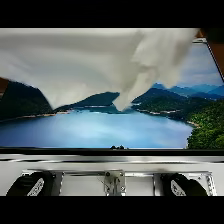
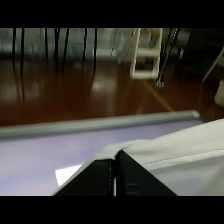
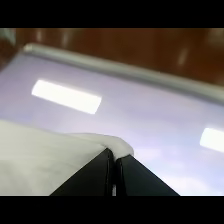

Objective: Fold the shirts.

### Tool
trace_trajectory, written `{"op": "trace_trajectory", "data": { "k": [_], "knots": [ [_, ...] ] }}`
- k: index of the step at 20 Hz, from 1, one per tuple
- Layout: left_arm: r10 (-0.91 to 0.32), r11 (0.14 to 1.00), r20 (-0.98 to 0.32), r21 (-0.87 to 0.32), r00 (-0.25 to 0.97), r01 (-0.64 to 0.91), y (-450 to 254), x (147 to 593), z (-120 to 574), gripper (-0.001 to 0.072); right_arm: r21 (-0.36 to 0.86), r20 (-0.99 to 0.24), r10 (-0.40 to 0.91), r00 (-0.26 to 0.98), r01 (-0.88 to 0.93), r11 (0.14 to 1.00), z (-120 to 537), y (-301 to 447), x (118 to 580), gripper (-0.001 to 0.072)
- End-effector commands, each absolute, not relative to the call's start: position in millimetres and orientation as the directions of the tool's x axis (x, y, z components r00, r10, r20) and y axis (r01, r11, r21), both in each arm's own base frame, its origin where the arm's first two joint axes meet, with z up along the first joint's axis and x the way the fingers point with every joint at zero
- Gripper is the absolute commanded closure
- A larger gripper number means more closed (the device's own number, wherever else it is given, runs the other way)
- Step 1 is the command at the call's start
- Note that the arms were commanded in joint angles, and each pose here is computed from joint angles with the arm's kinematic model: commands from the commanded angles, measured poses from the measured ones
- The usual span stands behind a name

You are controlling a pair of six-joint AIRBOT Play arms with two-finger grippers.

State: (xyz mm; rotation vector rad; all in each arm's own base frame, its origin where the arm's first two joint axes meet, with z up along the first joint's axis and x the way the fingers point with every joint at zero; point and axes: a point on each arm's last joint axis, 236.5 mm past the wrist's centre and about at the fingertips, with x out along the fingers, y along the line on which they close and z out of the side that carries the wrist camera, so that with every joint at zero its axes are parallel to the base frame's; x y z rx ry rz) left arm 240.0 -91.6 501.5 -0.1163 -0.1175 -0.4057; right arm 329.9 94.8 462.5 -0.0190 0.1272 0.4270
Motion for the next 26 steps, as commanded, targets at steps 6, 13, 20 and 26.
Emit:
{"op": "trace_trajectory", "data": {
  "k": [6,13,20,26],
  "knots": [
    [-0.358,0.933,-0.007,-0.027,0.934,0.358,-84,176,499,0.0674,-0.003,-0.082,0.322,0.943,-0.324,0.946,506,76,215,0.0652],
    [-0.177,0.982,-0.508,-0.032,0.843,0.187,-42,233,342,0.0674,0.137,-0.748,0.278,0.603,-0.27,0.953,321,63,278,0.0652],
    [-0.041,0.999,-0.802,-0.03,0.596,0.027,-12,337,148,0.0674,0.351,-0.836,0.345,0.426,-0.067,0.934,131,74,440,0.0652],
    [-0.11,0.978,-0.808,-0.191,0.579,-0.082,-29,438,61,0.0673,0.534,-0.677,0.408,0.612,0.028,0.845,78,88,553,0.0651]
  ]
}}
